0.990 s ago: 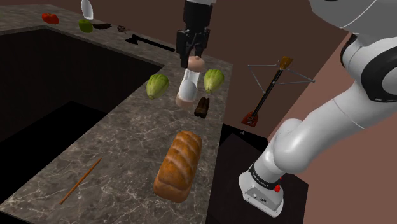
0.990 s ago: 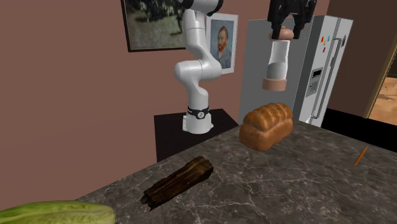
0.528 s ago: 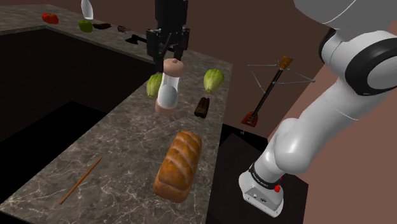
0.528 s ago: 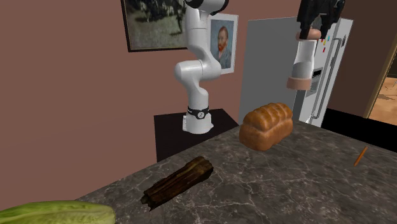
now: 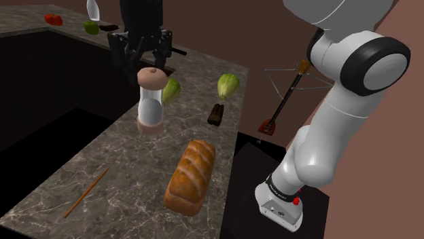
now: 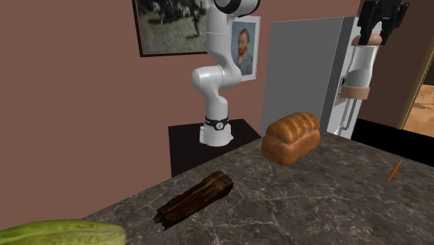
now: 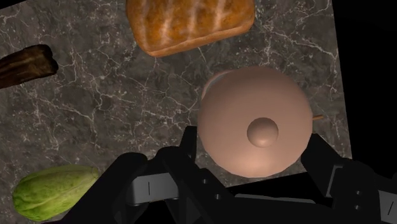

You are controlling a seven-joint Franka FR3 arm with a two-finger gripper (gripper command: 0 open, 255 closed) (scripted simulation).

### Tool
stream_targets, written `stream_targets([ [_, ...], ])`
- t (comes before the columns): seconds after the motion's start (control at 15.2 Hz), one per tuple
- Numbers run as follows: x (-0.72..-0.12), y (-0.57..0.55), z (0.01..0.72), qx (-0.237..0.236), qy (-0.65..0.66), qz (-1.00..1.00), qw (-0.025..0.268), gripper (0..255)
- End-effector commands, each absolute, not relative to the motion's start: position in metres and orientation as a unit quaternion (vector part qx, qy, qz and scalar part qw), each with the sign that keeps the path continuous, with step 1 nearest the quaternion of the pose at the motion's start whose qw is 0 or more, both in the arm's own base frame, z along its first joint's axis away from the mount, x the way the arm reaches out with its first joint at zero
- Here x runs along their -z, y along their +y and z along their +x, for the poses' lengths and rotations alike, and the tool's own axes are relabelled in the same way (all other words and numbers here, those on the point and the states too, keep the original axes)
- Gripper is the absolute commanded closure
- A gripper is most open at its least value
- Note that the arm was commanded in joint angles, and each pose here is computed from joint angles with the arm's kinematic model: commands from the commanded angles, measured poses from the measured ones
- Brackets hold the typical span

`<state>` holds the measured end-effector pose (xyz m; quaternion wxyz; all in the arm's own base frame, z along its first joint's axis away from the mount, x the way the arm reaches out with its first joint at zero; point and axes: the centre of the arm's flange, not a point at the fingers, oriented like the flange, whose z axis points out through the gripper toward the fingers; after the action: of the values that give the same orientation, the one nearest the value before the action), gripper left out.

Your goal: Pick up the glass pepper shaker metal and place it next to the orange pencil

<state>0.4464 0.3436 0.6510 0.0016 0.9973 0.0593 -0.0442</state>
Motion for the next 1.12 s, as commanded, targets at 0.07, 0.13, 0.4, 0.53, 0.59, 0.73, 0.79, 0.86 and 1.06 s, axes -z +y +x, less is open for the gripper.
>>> stream_targets([
  [0.07,-0.637,0.346,0.447,0.044,0.059,0.997,0.001,255],
  [0.13,-0.632,0.346,0.447,0.044,0.059,0.997,0.001,255],
  [0.4,-0.611,0.346,0.447,0.044,0.059,0.997,0.001,255],
  [0.53,-0.601,0.346,0.447,0.044,0.059,0.997,0.001,255],
  [0.59,-0.595,0.346,0.447,0.044,0.059,0.997,0.001,255],
  [0.73,-0.585,0.346,0.447,0.044,0.059,0.997,0.001,255],
  [0.79,-0.579,0.346,0.447,0.044,0.059,0.997,0.001,255],
  [0.86,-0.574,0.346,0.447,0.044,0.059,0.997,0.001,255],
  [1.06,-0.558,0.346,0.447,0.044,0.059,0.997,0.001,255],
])
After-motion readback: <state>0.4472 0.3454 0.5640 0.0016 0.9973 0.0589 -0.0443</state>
